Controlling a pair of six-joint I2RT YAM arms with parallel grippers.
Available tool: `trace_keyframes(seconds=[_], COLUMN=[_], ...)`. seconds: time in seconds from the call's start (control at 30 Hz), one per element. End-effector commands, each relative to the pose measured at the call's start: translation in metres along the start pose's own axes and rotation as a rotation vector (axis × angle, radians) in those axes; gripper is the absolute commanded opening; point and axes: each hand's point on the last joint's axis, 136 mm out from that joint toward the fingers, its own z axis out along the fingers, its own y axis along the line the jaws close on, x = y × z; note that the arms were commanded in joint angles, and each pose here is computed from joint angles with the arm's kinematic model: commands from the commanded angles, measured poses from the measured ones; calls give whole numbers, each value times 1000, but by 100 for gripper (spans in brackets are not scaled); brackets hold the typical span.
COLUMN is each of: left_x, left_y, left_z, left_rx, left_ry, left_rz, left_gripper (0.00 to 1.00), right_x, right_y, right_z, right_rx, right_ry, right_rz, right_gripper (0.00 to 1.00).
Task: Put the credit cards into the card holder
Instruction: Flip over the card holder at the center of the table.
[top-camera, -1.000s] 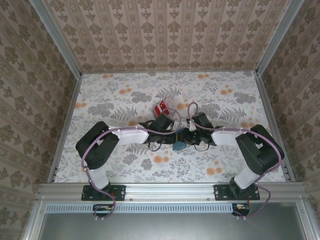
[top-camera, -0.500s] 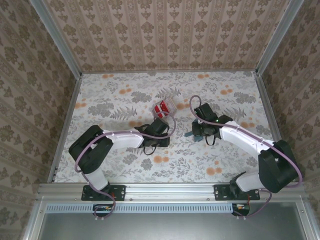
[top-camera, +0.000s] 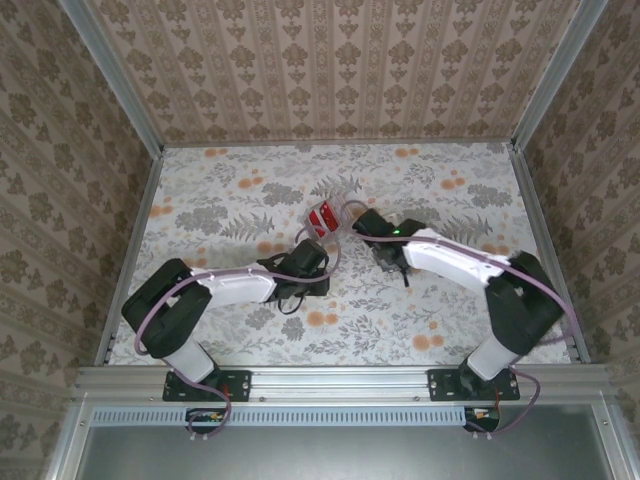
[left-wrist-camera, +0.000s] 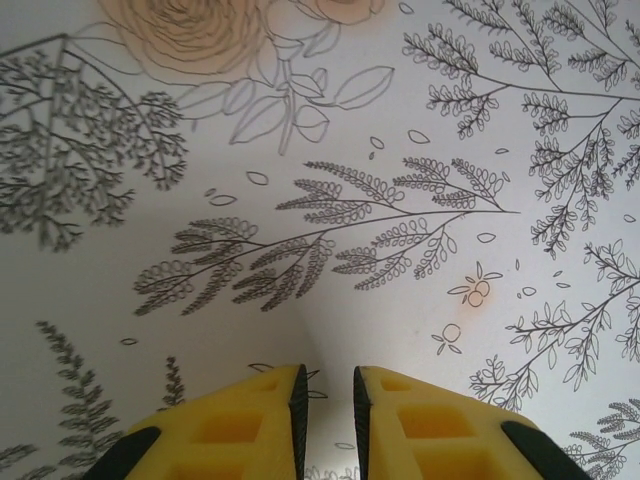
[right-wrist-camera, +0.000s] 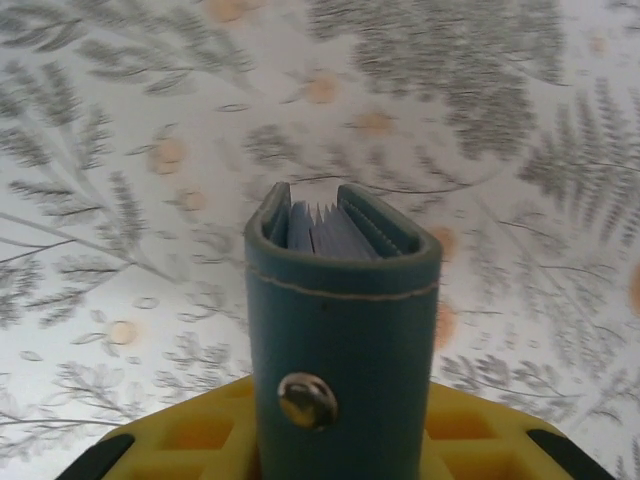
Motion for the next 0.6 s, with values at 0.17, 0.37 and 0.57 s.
trace_keyframes(seconds=[0.17,0.37,0.57], left_x=[-12,-13,-22], left_y=[17,20,4], left_z=[-19,-20,-15], left_rx=[-27,-26,22], left_ry=[-73,-78,-72], left_rz=[-48,-58,-34], left_gripper=[23,24,24], right_x=[-9,-22,-29], right_y=[61,86,51], right_z=[13,-15,-40], right_rx=[-47,-262,-361], right_ry=[47,-8,-79], right_rz=[-69,17,127], right_gripper=[49,57,56])
